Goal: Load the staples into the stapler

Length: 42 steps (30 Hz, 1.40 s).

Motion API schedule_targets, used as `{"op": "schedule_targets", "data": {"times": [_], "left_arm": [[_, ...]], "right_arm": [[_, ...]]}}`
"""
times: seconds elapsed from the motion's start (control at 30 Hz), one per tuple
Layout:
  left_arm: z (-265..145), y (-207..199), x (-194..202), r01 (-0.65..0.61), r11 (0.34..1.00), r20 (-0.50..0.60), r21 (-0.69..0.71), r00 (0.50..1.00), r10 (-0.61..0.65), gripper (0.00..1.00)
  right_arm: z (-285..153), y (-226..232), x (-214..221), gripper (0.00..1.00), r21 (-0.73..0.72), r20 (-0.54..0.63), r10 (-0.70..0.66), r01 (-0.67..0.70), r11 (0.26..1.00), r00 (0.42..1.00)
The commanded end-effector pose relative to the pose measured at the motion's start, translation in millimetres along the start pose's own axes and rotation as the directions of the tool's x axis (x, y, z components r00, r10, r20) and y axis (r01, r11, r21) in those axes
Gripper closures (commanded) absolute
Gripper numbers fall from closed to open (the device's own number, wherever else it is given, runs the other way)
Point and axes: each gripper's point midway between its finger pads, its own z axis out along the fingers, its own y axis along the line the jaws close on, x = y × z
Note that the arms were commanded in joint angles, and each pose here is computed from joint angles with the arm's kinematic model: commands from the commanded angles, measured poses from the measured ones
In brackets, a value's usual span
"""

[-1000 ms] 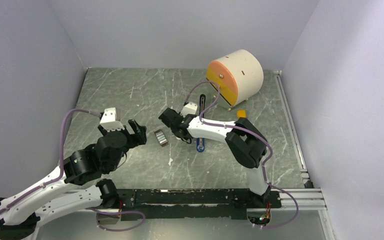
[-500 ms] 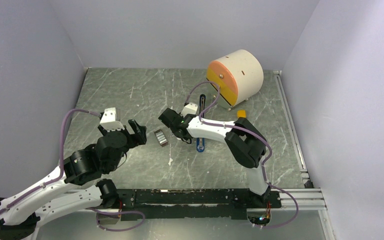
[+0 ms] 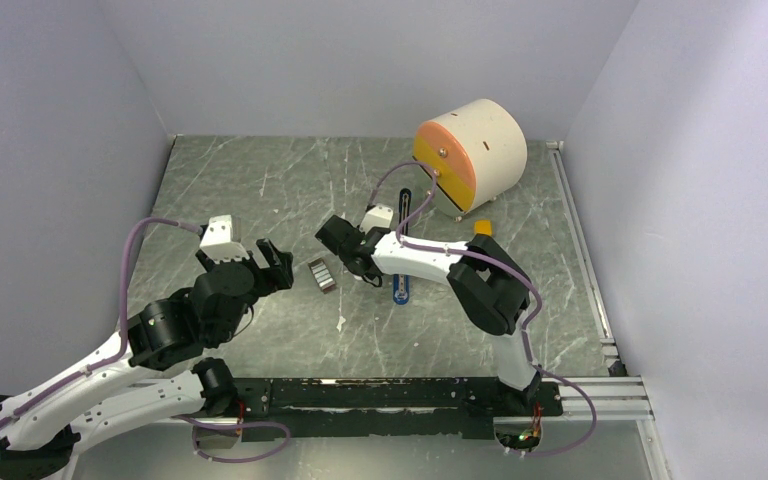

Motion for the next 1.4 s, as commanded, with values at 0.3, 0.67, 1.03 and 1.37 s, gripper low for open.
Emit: {"op": "schedule_targets", "data": {"times": [0.3, 0.67, 1.03, 1.37], "left_arm": [[2.0, 0.4, -3.1, 0.006, 1.0, 0.016, -0.012, 1.0, -0.005, 0.12], [1.1, 1.0, -4.0, 0.007, 1.0, 0.016, -0.012, 1.0, -0.007, 0.12], [0.9, 1.2, -4.0, 0.009, 1.0, 0.017, -0.011, 1.0, -0.008, 0.13], [1.1, 1.8, -3.1, 0.005, 1.0, 0.015, -0.014, 1.0, -0.005, 0.12]], "right_arm": [[-6.8, 3.3, -17.7, 0.77, -0.02, 0.041, -0.112, 0.113, 0.993, 0.993], [-6.6, 8.1, -12.6, 0.77, -0.078, 0.005, -0.187, 0.186, 0.979, 0.982], [-14.5, 5.4, -25.4, 0.77, -0.071, 0.044, -0.159, 0.162, 0.984, 0.986], [-8.4, -3.8, -21.6, 0.78, -0.018, 0.036, -0.166, 0.166, 0.986, 0.986]]}}
